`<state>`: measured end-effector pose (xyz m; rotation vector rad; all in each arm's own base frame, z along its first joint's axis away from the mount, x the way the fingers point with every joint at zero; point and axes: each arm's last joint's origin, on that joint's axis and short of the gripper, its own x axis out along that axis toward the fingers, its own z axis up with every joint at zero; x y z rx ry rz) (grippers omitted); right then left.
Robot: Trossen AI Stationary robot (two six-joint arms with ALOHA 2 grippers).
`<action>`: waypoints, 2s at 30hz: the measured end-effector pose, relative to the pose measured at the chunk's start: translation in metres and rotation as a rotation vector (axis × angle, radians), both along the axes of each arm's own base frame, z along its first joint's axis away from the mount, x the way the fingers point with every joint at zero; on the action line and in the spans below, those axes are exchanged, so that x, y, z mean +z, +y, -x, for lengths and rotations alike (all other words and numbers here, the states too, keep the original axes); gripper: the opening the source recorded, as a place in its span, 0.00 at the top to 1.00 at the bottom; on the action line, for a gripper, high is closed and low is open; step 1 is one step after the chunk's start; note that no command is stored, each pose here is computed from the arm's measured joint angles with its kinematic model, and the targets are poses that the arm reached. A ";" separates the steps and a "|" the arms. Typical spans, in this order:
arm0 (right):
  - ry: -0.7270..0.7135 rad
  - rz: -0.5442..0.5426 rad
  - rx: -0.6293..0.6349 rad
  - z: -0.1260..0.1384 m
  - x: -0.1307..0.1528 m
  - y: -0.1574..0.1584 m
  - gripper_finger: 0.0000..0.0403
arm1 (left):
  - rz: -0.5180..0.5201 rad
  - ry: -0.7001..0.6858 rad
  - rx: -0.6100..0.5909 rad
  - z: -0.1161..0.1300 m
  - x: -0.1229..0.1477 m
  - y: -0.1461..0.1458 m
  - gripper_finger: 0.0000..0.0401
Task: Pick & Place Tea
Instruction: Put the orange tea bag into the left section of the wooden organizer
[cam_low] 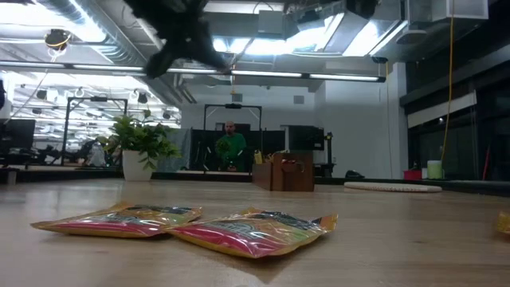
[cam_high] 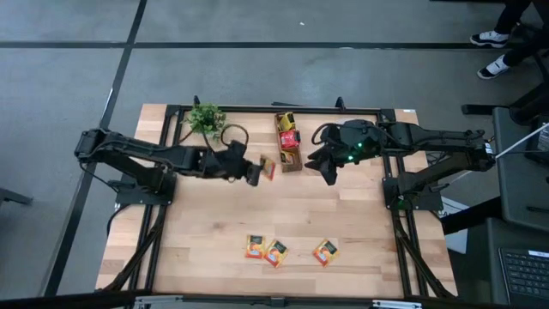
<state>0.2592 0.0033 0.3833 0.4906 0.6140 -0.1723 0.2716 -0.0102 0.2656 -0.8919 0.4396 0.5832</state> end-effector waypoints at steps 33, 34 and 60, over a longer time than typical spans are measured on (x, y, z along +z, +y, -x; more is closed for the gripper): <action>-0.164 0.027 -0.190 -0.025 0.004 -0.005 0.40 | -0.367 -0.059 0.070 -0.027 0.086 0.037 1.00; -0.167 0.035 -0.203 -0.025 0.004 -0.005 0.38 | -0.367 -0.053 0.066 -0.029 0.084 0.036 1.00; -0.129 0.073 -0.261 -0.048 -0.014 -0.023 0.50 | -0.357 -0.123 0.038 -0.048 0.077 0.028 1.00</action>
